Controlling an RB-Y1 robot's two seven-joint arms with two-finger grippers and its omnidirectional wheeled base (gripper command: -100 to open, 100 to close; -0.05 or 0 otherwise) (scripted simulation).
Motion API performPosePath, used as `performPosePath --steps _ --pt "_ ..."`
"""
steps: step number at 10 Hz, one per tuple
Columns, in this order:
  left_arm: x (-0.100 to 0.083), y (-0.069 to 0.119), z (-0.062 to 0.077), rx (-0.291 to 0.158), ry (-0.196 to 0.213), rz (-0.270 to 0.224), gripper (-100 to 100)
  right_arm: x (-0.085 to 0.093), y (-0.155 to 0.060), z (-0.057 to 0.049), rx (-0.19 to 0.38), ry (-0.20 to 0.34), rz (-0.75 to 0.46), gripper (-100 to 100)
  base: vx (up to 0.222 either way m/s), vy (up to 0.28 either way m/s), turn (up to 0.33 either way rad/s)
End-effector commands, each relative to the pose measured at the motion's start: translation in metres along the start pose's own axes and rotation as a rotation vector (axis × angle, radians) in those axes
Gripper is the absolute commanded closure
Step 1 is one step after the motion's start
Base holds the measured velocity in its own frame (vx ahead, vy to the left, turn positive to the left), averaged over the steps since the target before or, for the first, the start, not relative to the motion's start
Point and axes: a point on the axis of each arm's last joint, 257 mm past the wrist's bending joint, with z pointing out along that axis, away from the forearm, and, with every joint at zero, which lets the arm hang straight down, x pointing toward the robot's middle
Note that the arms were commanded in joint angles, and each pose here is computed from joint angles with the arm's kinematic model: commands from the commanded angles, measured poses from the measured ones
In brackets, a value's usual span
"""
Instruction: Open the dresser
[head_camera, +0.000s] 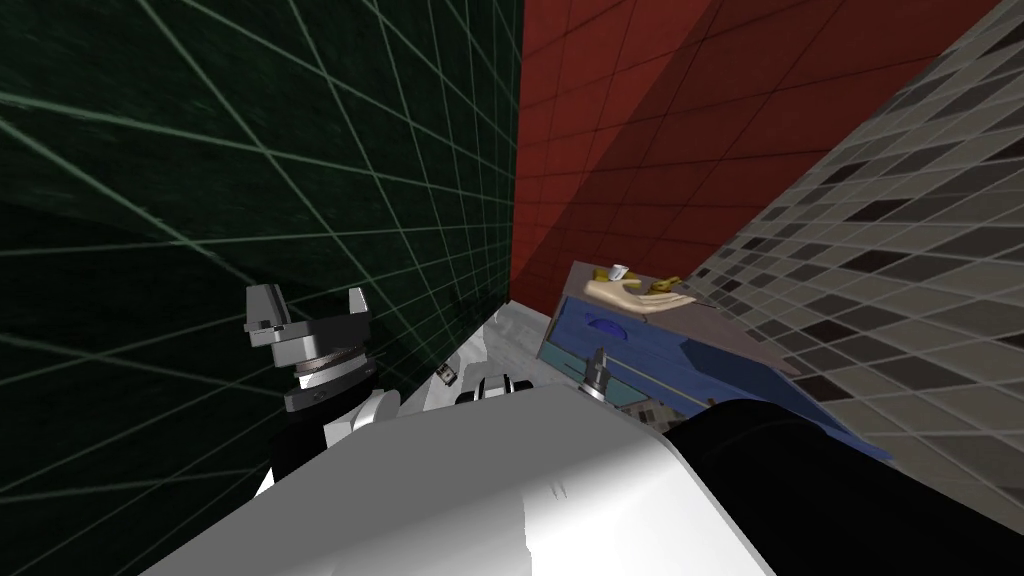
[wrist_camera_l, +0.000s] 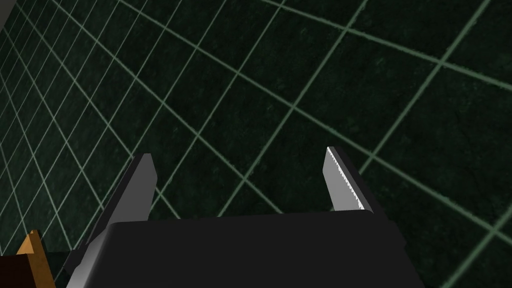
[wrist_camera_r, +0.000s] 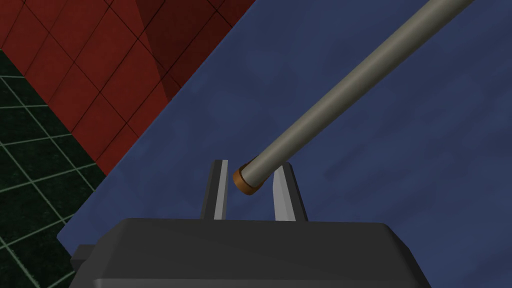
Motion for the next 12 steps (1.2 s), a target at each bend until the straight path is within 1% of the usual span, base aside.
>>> performPosePath --steps 1,2,3,5,6,12 --pt "0.0 0.0 0.0 0.0 0.0 0.0 0 0.003 -0.001 -0.003 0.003 -0.002 0.001 100 -0.148 0.122 -0.017" --pt "0.0 0.0 0.0 0.0 0.0 0.0 0 0.004 -0.002 -0.004 0.006 -0.003 0.002 100 -0.149 0.14 -0.014" --pt "0.0 0.0 0.0 0.0 0.0 0.0 0 0.006 -0.002 0.011 0.004 -0.007 0.005 -100 -0.077 0.112 -0.039" --pt "0.0 0.0 0.0 0.0 0.0 0.0 0 0.01 -0.004 0.026 0.006 -0.01 0.007 -100 -0.01 0.056 -0.037" --pt "0.0 0.0 0.0 0.0 0.0 0.0 0 0.01 -0.004 0.026 0.006 -0.01 0.007 -100 0.011 0.004 -0.017" --pt "0.0 0.0 0.0 0.0 0.0 0.0 0 0.021 -0.015 0.069 0.02 -0.028 0.02 -100 -0.014 0.04 -0.023"
